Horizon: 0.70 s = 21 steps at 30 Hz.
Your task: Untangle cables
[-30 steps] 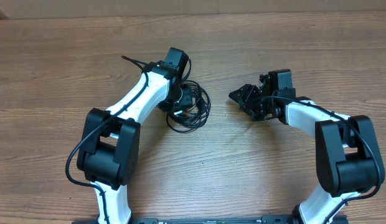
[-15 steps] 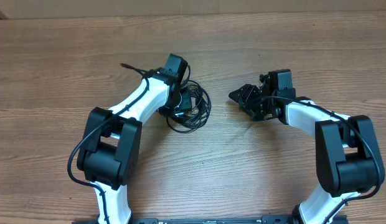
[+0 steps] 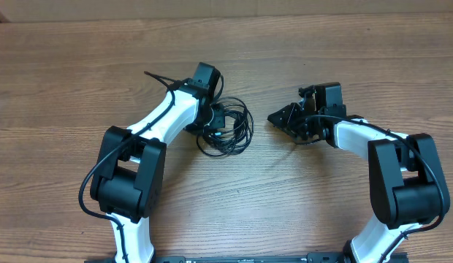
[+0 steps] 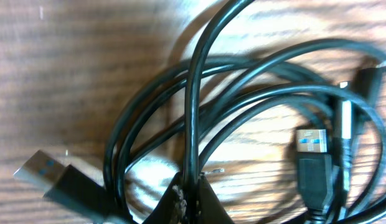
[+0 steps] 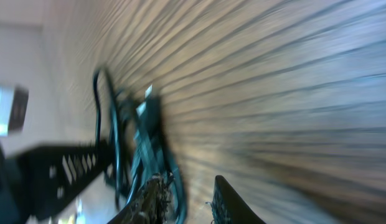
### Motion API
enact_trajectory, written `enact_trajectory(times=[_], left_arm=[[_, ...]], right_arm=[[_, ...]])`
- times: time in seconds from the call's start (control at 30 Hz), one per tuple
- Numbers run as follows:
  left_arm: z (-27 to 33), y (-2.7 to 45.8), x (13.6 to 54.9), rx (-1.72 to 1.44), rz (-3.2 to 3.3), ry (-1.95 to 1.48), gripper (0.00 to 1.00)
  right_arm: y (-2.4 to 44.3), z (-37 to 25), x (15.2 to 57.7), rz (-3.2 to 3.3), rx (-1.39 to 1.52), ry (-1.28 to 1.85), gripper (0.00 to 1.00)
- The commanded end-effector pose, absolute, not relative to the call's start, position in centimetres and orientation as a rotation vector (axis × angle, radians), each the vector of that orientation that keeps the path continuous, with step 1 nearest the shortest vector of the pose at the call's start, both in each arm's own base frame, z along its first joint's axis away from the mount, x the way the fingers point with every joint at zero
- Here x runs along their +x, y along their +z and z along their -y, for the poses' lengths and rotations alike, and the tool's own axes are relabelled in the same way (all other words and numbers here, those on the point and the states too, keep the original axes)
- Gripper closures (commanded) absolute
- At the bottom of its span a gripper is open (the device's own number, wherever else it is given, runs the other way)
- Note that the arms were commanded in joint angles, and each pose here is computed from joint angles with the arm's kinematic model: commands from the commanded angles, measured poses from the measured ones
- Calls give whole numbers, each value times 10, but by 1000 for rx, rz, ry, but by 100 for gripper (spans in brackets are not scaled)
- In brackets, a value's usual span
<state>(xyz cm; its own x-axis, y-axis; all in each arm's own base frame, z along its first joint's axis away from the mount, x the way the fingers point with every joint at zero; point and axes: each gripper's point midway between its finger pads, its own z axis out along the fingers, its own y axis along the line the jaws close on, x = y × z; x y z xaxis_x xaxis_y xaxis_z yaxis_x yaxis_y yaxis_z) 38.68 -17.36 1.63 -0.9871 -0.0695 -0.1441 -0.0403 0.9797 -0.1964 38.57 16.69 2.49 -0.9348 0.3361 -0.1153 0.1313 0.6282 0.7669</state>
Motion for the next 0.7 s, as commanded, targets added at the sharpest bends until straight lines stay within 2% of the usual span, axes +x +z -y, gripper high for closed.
enact_trajectory(times=[0.0, 0.17, 0.43, 0.5, 0.53, 0.57, 0.63, 0.67], left_arm=[[181, 26, 399, -62, -2933, -319, 92], [182, 27, 401, -138, -2925, -331, 92], [180, 20, 404, -293, -2918, -322, 91], [180, 15, 403, -300, -2925, -319, 80], [180, 11, 402, -303, -2934, -313, 66], [180, 8, 402, -303, -2941, -311, 59], [179, -3, 398, -307, -2969, -291, 53], [178, -7, 397, -296, -2979, -284, 53]], right_arm=[[33, -186, 369, -2590, 186, 1355, 73], [37, -203, 347, -2640, 166, 1482, 69], [31, -233, 320, -2760, 188, 1509, 67], [27, -239, 317, -2800, 249, 1471, 67], [24, -241, 315, -2819, 282, 1444, 67], [21, -243, 315, -2831, 303, 1423, 67], [15, -246, 313, -2857, 360, 1359, 69], [13, -247, 313, -2865, 380, 1338, 72]])
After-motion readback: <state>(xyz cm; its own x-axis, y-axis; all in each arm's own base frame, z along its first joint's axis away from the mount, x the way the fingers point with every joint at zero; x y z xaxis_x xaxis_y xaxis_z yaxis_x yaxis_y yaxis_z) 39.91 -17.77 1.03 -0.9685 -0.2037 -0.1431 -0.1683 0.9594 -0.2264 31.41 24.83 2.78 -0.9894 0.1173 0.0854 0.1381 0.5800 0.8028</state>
